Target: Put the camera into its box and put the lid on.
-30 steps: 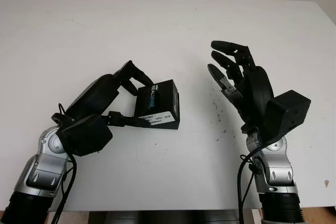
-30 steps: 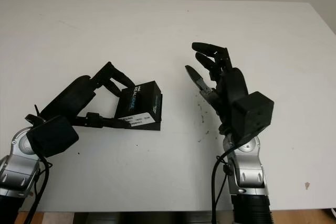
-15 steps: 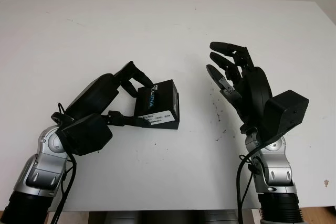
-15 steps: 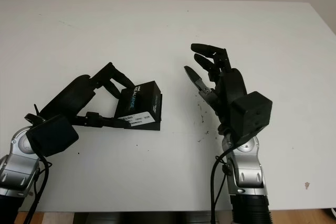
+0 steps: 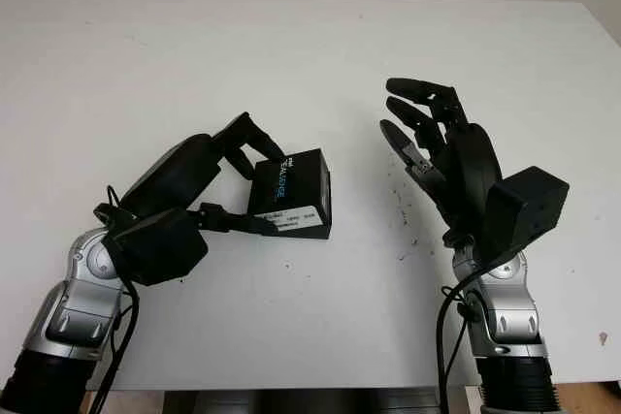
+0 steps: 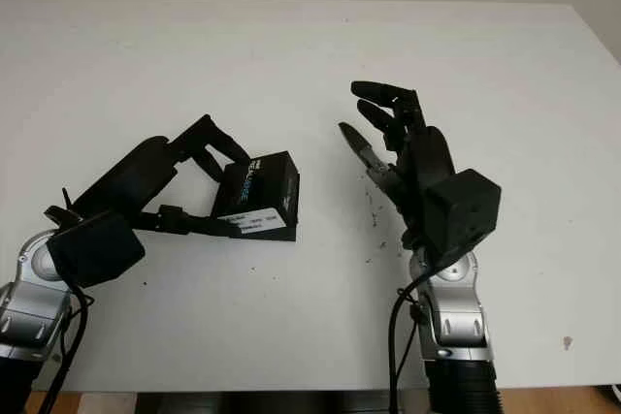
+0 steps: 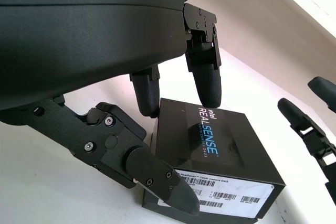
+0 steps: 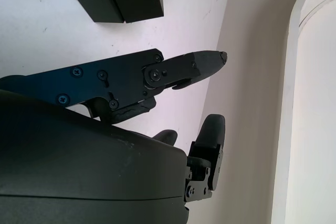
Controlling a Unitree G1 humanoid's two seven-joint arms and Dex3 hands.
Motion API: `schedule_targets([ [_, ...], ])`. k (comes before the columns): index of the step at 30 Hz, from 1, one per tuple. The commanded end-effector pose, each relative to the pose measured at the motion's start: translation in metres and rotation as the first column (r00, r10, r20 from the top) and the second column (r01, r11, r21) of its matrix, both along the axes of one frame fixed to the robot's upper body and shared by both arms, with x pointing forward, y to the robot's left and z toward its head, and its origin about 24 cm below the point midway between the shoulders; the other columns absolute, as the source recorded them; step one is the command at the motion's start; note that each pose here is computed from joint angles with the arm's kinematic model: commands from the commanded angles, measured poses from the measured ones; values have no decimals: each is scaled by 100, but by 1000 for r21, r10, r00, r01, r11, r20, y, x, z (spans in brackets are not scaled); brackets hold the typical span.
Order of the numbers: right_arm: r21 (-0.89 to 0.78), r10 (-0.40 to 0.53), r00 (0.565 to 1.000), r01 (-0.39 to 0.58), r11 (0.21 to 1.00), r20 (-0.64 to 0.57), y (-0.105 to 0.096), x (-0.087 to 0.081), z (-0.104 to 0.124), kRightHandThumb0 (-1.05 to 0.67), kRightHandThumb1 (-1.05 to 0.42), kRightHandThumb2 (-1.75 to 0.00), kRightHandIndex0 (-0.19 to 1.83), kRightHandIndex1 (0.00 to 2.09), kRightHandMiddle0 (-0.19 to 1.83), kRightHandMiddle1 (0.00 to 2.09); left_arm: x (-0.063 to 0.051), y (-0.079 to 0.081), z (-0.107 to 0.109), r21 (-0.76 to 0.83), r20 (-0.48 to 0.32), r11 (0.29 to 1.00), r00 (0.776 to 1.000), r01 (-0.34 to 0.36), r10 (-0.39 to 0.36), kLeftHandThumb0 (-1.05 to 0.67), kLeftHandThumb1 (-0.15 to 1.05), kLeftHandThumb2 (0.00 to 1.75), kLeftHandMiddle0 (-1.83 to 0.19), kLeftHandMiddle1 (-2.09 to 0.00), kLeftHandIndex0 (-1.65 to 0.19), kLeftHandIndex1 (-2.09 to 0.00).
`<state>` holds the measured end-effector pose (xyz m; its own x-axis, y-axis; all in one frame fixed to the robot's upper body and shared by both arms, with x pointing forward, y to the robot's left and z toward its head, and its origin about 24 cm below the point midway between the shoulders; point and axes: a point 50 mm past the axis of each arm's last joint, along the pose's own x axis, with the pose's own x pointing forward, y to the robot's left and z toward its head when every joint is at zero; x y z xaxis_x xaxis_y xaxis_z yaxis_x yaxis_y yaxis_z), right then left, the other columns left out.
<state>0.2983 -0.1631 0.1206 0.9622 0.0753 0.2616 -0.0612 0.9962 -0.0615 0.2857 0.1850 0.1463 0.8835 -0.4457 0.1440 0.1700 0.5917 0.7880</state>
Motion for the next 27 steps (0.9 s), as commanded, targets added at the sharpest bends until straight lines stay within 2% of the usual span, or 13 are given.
schedule_targets([
  [1, 6, 5, 1000, -5, 1000, 11, 2, -1, 2, -56, -105, -8, 5, 69, -3, 118, 0, -3, 14, 22, 59, 1000, 998, 15, -16, -17, 105, 10, -13, -156, -4, -144],
  [7, 8, 4, 1000, -4, 1000, 8, 2, -1, 1, -56, -105, -8, 4, 69, -3, 117, 0, -9, 18, 45, 89, 998, 995, 36, -40, -17, 105, 9, -14, -155, -5, -145],
  [14, 0, 6, 1000, -6, 1000, 11, 2, -1, 1, -57, -105, -8, 4, 69, -2, 116, -1, -14, 20, 37, 87, 998, 995, 47, -50, -16, 105, 7, -15, -159, -8, -149],
  [27, 6, 8, 1000, -8, 1000, 8, 1, -2, 0, -57, -105, -7, 4, 70, -2, 115, -7, -22, 23, 111, 103, 994, 995, 0, -12, -14, 104, 7, -14, -170, -5, -154],
])
